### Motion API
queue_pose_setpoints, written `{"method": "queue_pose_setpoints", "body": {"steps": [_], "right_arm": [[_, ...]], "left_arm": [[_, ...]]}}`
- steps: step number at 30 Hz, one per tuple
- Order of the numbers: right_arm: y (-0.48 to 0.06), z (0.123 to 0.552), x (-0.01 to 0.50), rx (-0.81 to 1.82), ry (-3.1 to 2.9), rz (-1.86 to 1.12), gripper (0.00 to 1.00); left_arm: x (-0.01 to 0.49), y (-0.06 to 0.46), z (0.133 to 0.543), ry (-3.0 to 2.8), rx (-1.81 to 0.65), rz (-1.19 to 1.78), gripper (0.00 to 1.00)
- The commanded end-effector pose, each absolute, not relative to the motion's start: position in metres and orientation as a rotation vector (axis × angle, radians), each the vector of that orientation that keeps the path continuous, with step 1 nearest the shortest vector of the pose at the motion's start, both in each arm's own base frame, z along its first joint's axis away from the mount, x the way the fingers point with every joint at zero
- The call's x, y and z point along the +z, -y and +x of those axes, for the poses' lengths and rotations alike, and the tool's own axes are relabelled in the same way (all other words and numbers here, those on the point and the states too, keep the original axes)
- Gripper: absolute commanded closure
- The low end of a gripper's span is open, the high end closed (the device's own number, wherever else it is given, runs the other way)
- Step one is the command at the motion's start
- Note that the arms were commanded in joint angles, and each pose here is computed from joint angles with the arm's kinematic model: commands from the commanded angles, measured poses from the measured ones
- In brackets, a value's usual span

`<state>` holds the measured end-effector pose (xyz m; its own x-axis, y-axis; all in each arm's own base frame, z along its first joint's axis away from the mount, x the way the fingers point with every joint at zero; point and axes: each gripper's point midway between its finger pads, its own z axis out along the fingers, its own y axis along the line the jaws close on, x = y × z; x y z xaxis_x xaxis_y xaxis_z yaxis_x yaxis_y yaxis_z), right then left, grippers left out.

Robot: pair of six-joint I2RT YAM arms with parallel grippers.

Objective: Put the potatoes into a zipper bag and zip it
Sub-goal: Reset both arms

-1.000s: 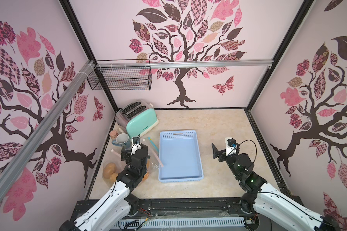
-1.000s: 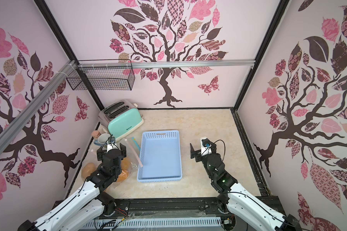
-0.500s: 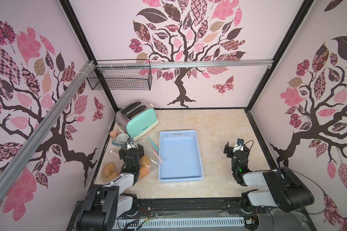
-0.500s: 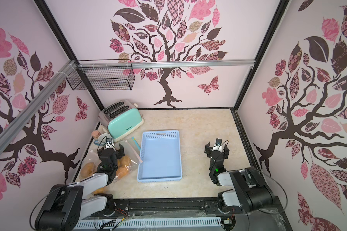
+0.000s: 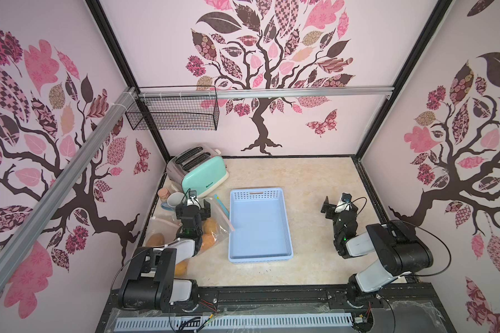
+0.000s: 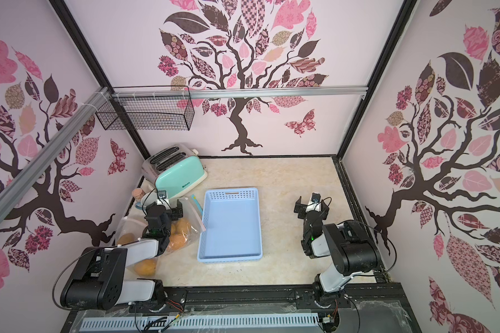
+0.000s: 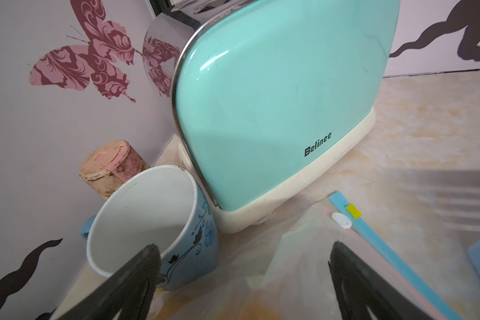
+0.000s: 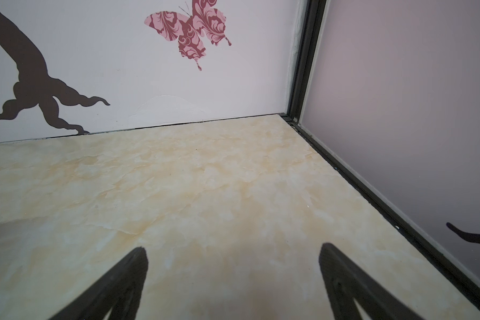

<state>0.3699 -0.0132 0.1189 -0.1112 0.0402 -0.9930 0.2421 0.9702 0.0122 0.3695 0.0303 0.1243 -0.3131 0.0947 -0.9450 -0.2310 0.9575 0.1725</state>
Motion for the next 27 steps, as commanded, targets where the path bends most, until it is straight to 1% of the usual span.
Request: {"method": "queue_pose_setpoints", "body": {"steps": [1,4,8,11,13,27], "right_arm": [[0.013,0.374,0.122,-0.155,-1.665,0.226,0.01],[0.015,0.372,0.123,-0.159,-1.657,0.231,0.00],[0.014,0.372,0.123,-0.159,-1.658,0.229,0.00],[0.014,0.372,0.123,-0.159,-1.659,0.229,0.01],[0.014,0.372,0.123,-0.160,-1.659,0.229,0.00],[0.014,0.372,0.123,-0.158,-1.658,0.229,0.01]], "left_arm": [[0.138,-0.023,0.368,-1.777,0.228,-0.121,0.03],[0.136,-0.016,0.370,-1.735,0.170,-0.115,0.03],[0.111,-0.013,0.384,-1.764,0.176,-0.090,0.02],[0.104,-0.019,0.392,-1.842,0.163,-0.111,0.02],[0.100,-0.027,0.401,-1.870,0.098,-0.131,0.03],[0.100,-0.029,0.399,-1.877,0.080,-0.140,0.02]]}}
